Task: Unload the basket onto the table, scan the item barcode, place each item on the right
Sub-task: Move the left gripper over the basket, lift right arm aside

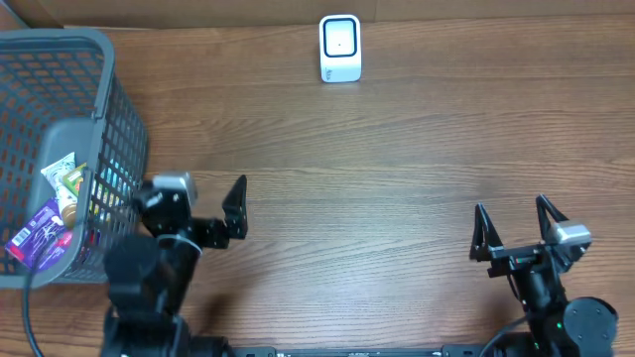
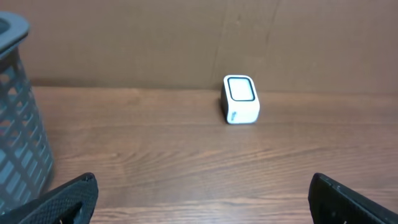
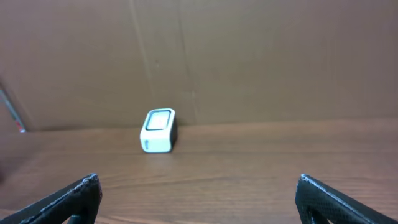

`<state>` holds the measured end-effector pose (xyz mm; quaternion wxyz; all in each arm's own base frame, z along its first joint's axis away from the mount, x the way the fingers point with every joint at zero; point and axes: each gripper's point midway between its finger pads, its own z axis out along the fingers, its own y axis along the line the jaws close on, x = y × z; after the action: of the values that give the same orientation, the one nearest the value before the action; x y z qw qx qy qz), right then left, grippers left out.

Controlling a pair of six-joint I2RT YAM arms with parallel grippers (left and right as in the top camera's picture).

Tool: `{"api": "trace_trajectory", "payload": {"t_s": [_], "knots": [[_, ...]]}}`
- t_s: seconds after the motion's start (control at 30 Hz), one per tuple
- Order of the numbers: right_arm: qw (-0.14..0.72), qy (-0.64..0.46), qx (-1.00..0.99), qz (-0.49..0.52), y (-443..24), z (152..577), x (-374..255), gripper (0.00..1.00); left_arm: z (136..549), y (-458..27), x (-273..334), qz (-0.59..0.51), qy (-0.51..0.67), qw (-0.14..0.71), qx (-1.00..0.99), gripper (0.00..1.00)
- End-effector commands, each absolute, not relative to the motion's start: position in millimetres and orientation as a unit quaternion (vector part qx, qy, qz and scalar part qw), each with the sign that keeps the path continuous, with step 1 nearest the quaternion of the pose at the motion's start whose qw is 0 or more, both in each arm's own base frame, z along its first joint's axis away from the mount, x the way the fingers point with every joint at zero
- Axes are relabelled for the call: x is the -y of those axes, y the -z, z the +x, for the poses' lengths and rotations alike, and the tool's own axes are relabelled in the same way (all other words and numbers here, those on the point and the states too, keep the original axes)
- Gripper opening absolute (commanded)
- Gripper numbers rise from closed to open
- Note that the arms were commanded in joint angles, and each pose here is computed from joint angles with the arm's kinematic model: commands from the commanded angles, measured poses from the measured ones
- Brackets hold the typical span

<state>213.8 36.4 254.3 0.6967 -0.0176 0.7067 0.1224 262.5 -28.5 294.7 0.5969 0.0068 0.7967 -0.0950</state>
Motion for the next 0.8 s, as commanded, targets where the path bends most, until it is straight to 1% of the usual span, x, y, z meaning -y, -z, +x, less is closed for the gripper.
{"api": "trace_trajectory", "payload": {"t_s": [0.0,0.17,0.33,0.57,0.67,0.77], "knots": [[0.697,-0.138,-0.703,-0.035,-278.1,207.6,-44.2,1.00,269.0,-333.9,30.3,0.025,0.092,0.599,-0.795,1.00],[0.677,-0.149,-0.720,-0.043,-299.7,210.4,-49.5,1.00,277.5,-351.5,30.2,0.029,0.087,0.542,-0.835,1.00],[0.634,-0.174,-0.751,-0.061,-319.8,220.2,-61.8,1.00,283.3,-368.4,30.0,0.042,0.077,0.489,-0.868,1.00],[0.534,-0.223,-0.812,-0.079,-350.6,236.3,-82.2,1.00,280.7,-386.3,31.7,0.037,0.085,0.400,-0.912,1.00],[0.487,-0.219,-0.842,-0.076,-364.3,243.9,-82.6,1.00,272.4,-389.4,34.5,0.037,0.094,0.366,-0.925,1.00],[0.453,-0.210,-0.862,-0.084,-369.1,251.2,-82.7,1.00,268.9,-388.4,34.2,0.036,0.093,0.354,-0.930,1.00]]}}
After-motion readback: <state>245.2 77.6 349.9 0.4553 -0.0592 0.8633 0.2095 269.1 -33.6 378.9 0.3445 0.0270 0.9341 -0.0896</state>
